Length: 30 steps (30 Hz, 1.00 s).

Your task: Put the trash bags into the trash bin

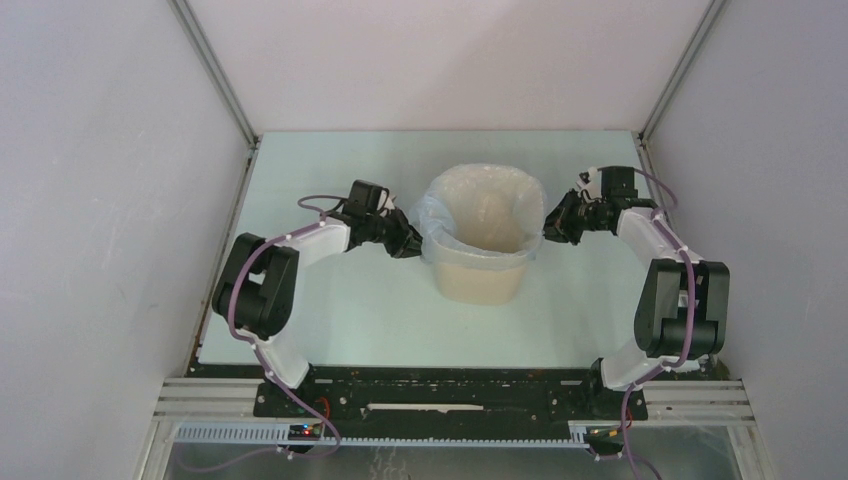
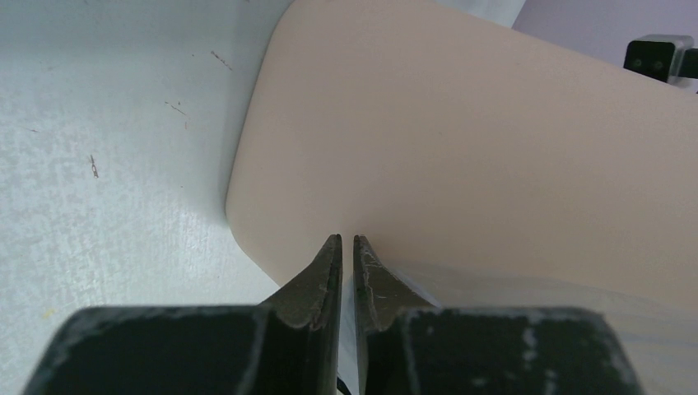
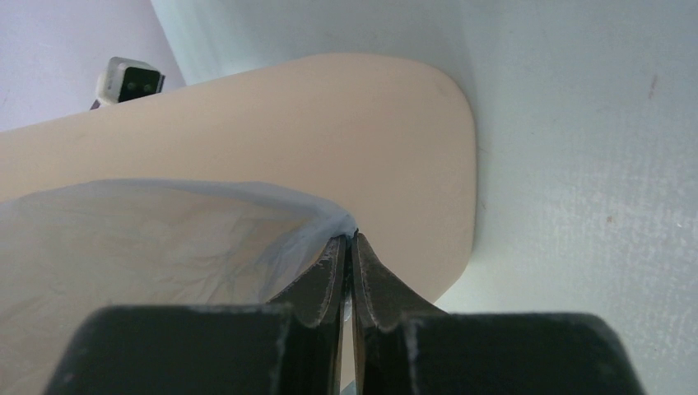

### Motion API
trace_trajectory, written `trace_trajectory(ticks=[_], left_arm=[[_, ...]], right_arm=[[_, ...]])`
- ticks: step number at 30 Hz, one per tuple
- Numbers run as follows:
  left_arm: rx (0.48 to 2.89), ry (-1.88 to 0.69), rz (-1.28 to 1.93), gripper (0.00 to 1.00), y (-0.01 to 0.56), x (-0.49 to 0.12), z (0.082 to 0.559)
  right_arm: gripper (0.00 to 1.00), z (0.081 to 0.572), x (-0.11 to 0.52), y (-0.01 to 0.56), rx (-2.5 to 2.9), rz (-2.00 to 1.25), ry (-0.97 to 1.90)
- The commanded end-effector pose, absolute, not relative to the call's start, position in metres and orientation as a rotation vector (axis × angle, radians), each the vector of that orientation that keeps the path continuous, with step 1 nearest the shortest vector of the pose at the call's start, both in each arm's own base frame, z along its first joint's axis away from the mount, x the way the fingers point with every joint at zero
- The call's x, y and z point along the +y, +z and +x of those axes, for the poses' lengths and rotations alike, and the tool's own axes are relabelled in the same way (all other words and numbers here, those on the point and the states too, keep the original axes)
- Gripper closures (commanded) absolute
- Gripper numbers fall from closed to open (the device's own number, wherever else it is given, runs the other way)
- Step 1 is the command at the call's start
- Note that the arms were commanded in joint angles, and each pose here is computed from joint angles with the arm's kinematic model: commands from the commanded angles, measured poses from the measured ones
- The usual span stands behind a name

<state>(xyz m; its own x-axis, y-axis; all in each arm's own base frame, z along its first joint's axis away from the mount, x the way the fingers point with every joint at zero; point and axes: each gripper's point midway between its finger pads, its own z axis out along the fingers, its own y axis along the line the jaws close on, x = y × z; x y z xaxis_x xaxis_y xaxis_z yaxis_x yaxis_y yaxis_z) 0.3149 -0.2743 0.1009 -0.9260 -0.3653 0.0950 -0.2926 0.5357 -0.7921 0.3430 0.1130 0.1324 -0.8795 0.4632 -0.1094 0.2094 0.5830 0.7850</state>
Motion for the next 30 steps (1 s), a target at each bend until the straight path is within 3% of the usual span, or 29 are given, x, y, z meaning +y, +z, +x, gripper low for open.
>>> trace_trajectory(ticks=[1, 8, 18, 22, 24, 27, 30], left_arm=[[2.677, -1.365, -0.5, 0.87, 0.101, -0.283, 0.311], [2.641, -1.296, -0.505, 0.84, 0.111, -0.253, 0.31], [2.679, -1.031, -0.39, 0.66, 0.13, -0.206, 0.291], [2.586, -1.026, -0.482, 0.52, 0.148, -0.172, 0.285], [2.497, -1.058, -0.471, 0.38, 0.171, -0.161, 0.289], [2.366, -1.188, -0.315, 0.19, 0.212, -0.174, 0.292], [2.29, -1.316, -0.188, 0.11, 0.231, -0.199, 0.288]], right_arm=[[0.89, 0.337, 0.109, 0.104, 2.573, 0.603, 1.125], [0.85, 0.338, 0.1, 0.112, 2.541, 0.608, 1.139], [0.56, 0.317, 0.068, 0.163, 2.515, 0.575, 0.933], [0.52, 0.304, 0.062, 0.178, 2.489, 0.575, 0.898], [0.51, 0.299, 0.062, 0.183, 2.487, 0.57, 0.891], [0.49, 0.292, 0.066, 0.191, 2.477, 0.555, 0.916], [0.47, 0.291, 0.074, 0.198, 2.461, 0.524, 0.956]])
